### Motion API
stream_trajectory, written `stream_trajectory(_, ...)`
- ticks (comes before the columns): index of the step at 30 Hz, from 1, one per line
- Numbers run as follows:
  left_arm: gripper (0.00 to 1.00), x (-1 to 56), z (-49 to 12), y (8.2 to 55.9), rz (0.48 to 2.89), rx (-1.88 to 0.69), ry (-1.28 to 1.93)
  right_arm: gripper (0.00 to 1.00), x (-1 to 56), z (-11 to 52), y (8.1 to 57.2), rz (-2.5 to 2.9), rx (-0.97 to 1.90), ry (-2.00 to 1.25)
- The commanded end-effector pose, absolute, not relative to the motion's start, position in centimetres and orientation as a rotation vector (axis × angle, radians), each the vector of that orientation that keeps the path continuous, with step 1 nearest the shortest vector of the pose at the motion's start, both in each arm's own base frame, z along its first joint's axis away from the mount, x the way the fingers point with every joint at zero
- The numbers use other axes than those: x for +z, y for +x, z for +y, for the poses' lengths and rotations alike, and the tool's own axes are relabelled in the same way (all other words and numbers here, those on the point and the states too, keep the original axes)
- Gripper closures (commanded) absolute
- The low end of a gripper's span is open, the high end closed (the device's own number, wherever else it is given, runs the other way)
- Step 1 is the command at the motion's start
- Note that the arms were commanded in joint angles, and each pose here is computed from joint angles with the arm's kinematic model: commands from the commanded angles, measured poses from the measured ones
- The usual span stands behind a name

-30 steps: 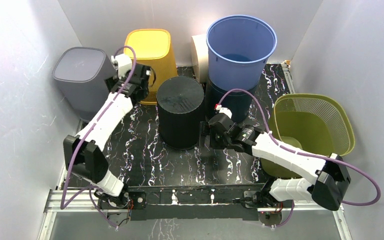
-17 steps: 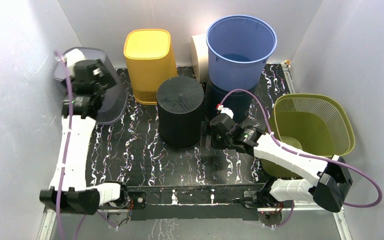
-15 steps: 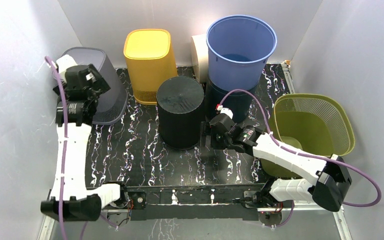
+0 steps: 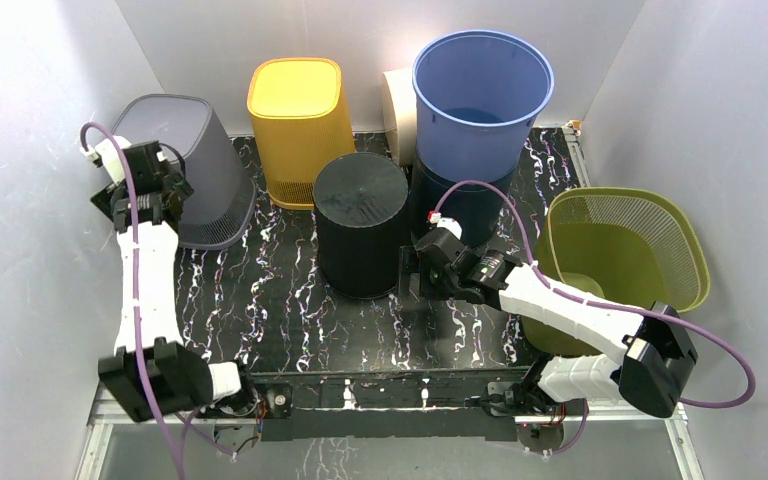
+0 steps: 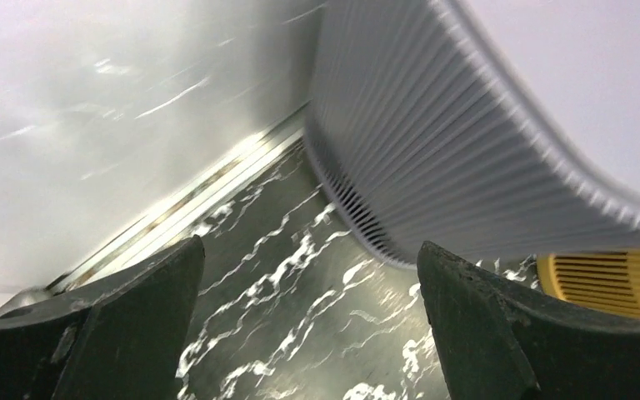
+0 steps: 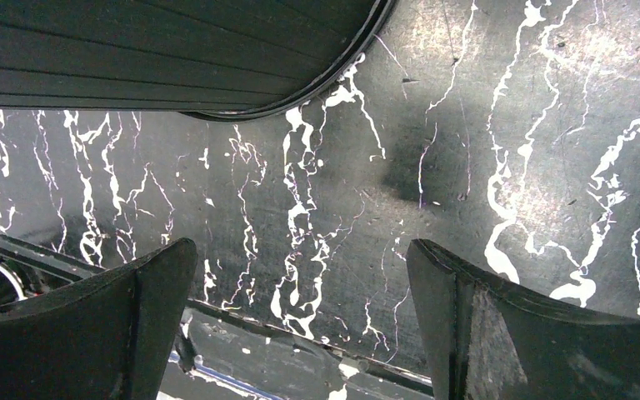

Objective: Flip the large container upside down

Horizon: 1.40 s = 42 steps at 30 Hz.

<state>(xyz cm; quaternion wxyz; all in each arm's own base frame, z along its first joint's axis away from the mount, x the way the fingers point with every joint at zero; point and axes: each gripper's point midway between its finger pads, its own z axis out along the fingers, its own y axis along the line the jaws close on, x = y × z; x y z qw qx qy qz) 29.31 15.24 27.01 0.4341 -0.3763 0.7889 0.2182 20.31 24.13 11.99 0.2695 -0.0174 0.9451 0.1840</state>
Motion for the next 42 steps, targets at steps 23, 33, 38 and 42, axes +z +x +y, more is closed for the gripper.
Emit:
stream_trajectory(23, 0.02, 37.0, 2.1, 32.9, 1.923, -0.265, -0.396, 0.02, 27.0, 25.2, 26.5, 2.044, 0.745, 0.137)
stream_trajectory(33, 0.02, 40.0, -5.1, 29.3, 1.844, -0.589, -0.308, 0.02, 31.4, 34.3, 27.1, 1.810, 1.212, -0.173)
stream_trajectory(38, 0.02, 41.5, -5.1, 28.8, 1.831, -0.567, -0.285, 0.07, 30.4, 42.3, 23.7, 1.857, 1.523, -0.453)
stream_trajectory(42, 0.02, 43.9, -5.1, 28.3, 1.790, -0.550, -0.260, 0.07, 31.2, 41.3, 23.8, 1.875, 1.372, -0.491)
